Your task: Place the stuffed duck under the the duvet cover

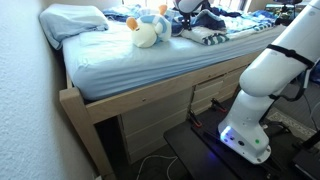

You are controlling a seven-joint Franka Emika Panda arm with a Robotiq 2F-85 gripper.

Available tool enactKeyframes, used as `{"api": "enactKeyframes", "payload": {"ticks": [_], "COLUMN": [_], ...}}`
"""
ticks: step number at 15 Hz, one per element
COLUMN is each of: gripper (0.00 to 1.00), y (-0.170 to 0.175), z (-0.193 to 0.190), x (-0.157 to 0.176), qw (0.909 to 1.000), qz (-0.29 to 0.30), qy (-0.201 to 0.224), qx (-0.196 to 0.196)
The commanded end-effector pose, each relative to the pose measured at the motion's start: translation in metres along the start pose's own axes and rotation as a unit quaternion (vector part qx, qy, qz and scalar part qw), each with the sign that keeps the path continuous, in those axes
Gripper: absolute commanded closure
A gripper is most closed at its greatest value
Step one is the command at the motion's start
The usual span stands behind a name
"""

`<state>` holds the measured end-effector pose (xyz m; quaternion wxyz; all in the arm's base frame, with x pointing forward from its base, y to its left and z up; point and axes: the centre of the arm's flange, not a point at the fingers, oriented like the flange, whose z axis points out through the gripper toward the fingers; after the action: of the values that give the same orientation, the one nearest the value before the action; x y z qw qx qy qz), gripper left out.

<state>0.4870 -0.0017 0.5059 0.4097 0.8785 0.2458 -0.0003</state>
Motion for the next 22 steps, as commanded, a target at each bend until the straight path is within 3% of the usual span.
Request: {"api": "enactKeyframes", "payload": {"ticks": [1,9,16,22], "gripper": [0.0,0.0,0.0,0.0], "y": [0.011,0.039,0.047,0.069], "z": [0.012,0.024,0.043,0.017], "x": [0.006,0.017,0.034,0.028], "qw": [0.9999,0.999,0.9986,0.9981], "qz": [-0.007,-0.008,-0.018,-0.012], "qy": [-0.008,-0.02,-0.032,-0.033], "qx": [-0.013,-0.04,-0.037,-0.05]}}
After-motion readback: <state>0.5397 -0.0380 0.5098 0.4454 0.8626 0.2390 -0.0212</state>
